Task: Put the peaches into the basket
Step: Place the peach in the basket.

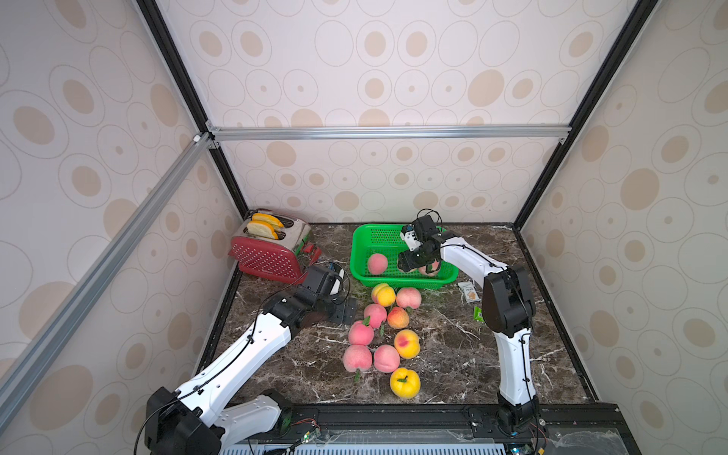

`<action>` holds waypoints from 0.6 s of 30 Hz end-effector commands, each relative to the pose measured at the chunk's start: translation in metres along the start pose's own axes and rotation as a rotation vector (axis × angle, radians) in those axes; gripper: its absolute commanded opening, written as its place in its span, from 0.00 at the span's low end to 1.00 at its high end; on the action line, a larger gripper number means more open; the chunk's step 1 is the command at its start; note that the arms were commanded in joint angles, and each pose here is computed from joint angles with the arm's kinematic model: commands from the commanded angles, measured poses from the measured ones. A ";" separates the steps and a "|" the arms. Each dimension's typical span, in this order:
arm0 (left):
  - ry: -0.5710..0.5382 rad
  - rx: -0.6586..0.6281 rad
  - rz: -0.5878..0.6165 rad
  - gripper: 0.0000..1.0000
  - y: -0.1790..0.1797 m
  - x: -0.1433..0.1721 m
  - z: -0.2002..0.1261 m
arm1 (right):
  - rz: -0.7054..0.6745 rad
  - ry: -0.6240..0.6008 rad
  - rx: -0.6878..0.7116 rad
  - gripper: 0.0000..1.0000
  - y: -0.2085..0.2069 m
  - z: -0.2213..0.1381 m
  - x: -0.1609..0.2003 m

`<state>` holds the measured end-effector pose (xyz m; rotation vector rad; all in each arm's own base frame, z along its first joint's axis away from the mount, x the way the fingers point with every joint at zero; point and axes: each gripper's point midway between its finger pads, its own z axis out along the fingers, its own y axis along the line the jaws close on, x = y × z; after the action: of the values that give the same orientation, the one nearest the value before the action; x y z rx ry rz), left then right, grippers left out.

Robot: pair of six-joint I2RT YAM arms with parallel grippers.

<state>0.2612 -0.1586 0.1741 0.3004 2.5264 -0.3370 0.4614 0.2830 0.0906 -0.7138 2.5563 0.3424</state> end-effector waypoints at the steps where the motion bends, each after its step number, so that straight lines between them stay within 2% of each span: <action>1: 0.006 -0.005 -0.017 0.99 0.001 0.003 0.004 | 0.000 0.005 0.003 0.72 -0.001 -0.004 -0.001; 18: 0.044 -0.014 -0.027 0.99 0.004 0.014 0.012 | -0.014 -0.030 0.016 0.88 -0.001 -0.024 -0.009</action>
<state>0.2569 -0.1557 0.1556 0.2873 2.5784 -0.3166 0.4604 0.2815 0.0917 -0.7167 2.5591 0.3345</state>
